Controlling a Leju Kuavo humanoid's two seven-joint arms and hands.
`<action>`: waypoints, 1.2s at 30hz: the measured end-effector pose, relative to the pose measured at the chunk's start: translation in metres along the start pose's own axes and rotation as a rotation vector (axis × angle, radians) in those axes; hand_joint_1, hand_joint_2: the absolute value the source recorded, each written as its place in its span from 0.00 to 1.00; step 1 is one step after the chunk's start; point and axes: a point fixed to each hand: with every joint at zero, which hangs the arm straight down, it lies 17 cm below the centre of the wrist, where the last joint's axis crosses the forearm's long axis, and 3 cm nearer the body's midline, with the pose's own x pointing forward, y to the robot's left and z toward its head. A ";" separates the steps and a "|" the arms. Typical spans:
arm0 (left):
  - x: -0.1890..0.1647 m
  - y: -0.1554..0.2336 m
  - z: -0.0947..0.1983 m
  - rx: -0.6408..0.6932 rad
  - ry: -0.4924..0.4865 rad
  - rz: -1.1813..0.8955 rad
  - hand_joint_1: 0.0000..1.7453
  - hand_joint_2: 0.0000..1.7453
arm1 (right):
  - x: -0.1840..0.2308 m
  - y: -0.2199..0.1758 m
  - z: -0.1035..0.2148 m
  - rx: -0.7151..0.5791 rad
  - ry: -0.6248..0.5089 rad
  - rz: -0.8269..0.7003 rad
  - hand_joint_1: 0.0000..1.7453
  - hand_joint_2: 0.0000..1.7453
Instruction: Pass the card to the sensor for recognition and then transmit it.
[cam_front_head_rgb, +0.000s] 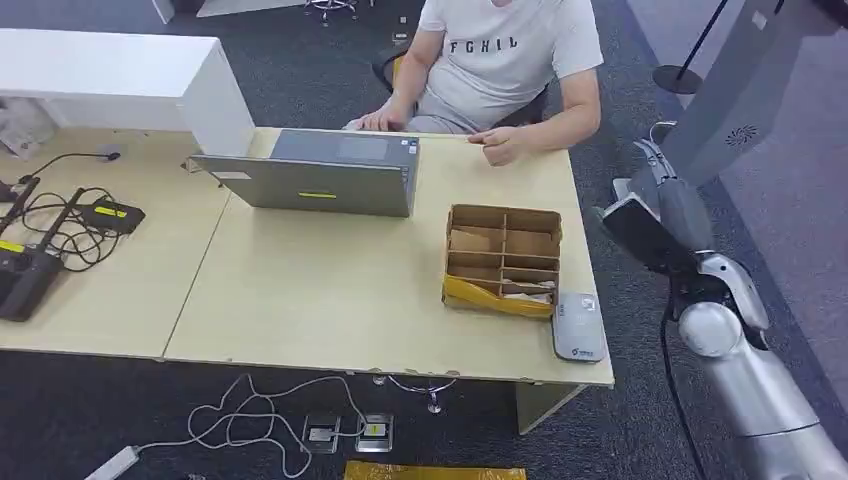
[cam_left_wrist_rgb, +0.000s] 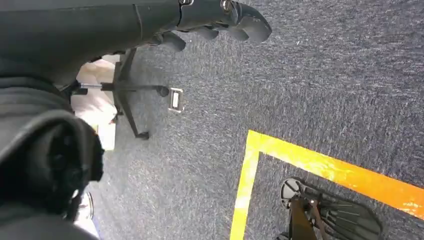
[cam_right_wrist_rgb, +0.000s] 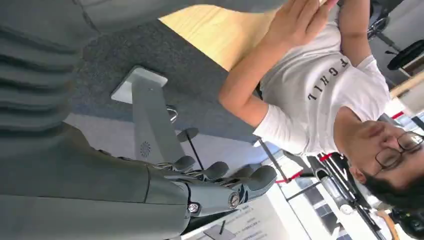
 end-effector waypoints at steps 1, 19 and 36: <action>0.000 0.000 0.000 0.000 0.000 0.000 0.00 0.00 | 0.000 -0.001 0.001 -0.001 -0.002 0.001 0.00 0.00; -0.002 0.002 0.000 0.018 0.016 0.034 0.00 0.00 | -0.027 -0.041 0.070 -0.001 0.130 0.270 0.00 1.00; -0.002 0.004 -0.001 0.028 0.017 0.041 0.00 0.00 | -0.049 -0.018 0.106 0.039 0.155 0.411 0.00 1.00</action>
